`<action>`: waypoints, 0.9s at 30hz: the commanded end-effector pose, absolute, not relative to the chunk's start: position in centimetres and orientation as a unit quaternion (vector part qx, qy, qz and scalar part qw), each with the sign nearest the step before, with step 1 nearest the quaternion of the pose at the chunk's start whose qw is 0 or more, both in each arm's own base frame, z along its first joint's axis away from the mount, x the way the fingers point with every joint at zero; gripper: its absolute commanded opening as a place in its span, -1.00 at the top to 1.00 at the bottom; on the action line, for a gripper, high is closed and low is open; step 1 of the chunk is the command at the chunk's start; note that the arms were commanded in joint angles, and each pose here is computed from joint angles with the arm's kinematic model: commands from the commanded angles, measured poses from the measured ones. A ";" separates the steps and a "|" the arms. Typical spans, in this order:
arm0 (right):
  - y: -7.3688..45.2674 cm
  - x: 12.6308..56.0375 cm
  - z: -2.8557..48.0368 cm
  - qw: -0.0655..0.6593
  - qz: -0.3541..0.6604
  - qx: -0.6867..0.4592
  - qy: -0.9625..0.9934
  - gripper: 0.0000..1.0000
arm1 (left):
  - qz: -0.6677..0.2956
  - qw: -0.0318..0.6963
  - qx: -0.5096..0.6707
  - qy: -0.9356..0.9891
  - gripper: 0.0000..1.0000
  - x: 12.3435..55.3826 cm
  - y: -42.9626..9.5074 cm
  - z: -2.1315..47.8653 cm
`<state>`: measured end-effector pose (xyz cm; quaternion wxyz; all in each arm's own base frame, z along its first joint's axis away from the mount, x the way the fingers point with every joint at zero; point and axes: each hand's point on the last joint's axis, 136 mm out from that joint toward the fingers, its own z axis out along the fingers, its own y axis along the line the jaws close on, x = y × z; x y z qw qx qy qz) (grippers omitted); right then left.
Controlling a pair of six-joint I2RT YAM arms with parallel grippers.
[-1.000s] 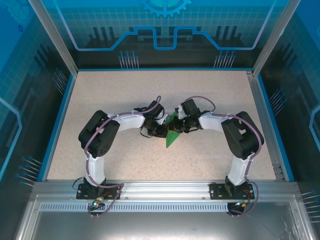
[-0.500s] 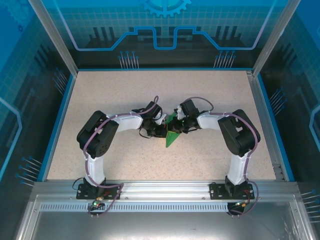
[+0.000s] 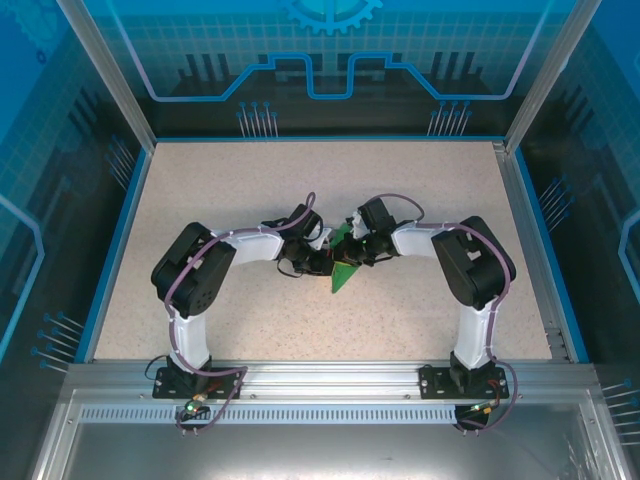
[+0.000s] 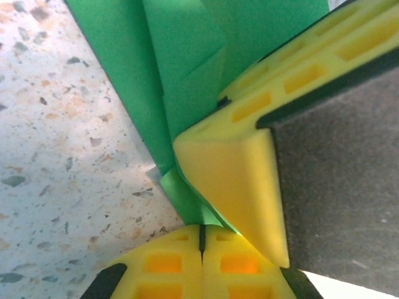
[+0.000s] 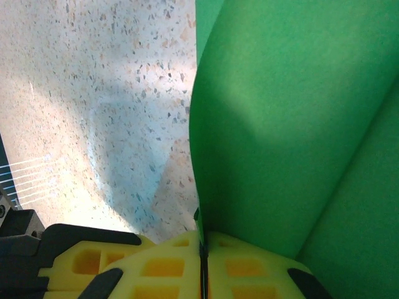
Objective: Fold a paper plane with a square sheet of paper (pick it up from the middle)
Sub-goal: Fourth fold the wing at the center of the table.
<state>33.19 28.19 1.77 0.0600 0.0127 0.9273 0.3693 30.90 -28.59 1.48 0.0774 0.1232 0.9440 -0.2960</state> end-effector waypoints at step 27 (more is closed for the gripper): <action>29.0 32.7 -0.1 0.042 0.364 -0.004 0.931 0.80 | -0.326 0.118 0.058 0.936 0.48 31.4 -27.7 4.4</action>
